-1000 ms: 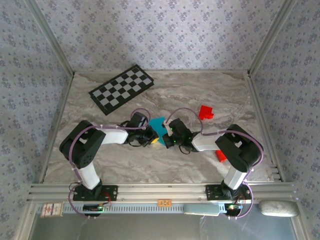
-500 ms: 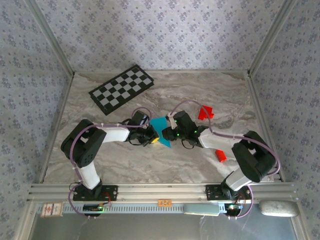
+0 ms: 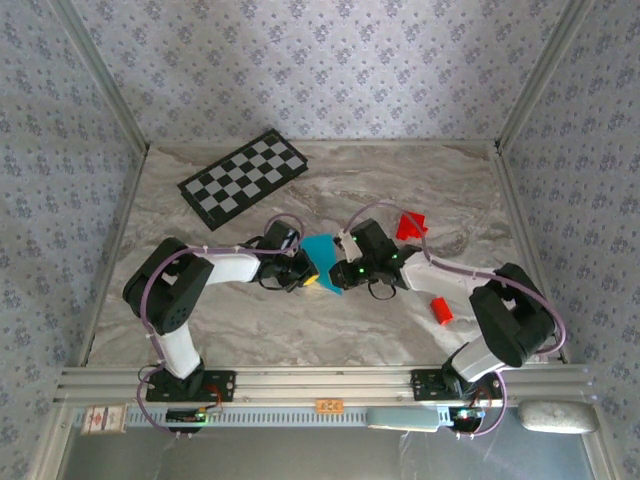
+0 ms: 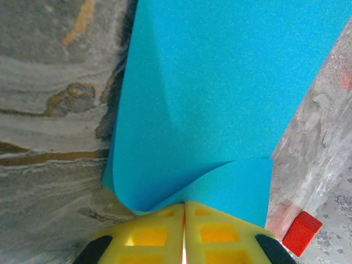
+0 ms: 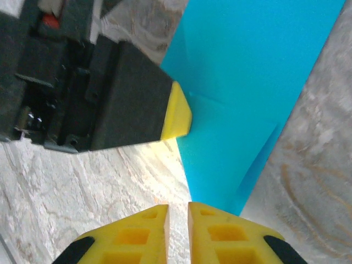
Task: Fold a paper plane with a square sheet of paper (pick it up from the middle)
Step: Third fold the triangle at the center of the table.
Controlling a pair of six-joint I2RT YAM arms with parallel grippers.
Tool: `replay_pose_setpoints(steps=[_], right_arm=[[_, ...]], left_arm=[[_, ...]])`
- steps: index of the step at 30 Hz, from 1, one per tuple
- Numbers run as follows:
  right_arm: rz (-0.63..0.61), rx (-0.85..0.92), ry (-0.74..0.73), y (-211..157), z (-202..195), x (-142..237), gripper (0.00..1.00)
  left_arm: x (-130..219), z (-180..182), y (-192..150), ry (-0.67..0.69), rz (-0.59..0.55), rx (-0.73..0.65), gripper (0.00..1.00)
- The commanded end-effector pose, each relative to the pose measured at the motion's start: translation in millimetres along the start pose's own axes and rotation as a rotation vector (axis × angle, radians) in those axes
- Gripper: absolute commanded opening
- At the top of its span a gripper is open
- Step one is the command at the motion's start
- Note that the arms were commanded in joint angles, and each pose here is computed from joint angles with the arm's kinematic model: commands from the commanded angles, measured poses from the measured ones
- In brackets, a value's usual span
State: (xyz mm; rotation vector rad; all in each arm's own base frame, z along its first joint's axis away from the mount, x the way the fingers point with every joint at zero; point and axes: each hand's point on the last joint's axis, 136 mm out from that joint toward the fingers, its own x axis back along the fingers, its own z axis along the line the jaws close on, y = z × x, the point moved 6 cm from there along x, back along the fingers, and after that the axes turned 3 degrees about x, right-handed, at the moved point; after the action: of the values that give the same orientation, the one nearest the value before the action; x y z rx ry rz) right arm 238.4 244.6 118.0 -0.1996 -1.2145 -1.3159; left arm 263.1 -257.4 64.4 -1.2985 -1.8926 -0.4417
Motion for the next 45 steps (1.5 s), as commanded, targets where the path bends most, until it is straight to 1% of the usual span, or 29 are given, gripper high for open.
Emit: replay_pose_setpoints(steps=[1, 7, 15, 20, 31, 45], right_arm=[[0.076, -0.011, 0.037, -3.5, 9.1, -8.2, 0.16], [0.114, 0.003, 0.028, 0.0, 13.1, -24.0, 0.14], [0.153, -0.005, -0.024, -1.6, 5.7, -37.9, 0.13], [0.175, -0.020, -0.069, -7.3, -2.2, -39.9, 0.12], [0.217, -0.048, -0.094, -14.7, -9.4, -44.1, 0.12], [0.248, -0.062, -0.130, -21.6, -17.3, -45.3, 0.12]], left_arm=[[-9.6, 36.1, -3.4, 0.167, 0.002, 0.051, 0.08], [-9.7, 35.5, -3.8, 0.170, 0.008, 0.045, 0.08], [-9.6, 35.4, -4.5, 0.179, 0.015, 0.040, 0.08], [-10.1, 35.6, -4.3, 0.182, 0.015, 0.042, 0.08], [-11.4, 38.7, -4.7, 0.193, 0.019, 0.051, 0.07], [-10.6, 46.4, -4.3, 0.244, 0.010, 0.062, 0.07]])
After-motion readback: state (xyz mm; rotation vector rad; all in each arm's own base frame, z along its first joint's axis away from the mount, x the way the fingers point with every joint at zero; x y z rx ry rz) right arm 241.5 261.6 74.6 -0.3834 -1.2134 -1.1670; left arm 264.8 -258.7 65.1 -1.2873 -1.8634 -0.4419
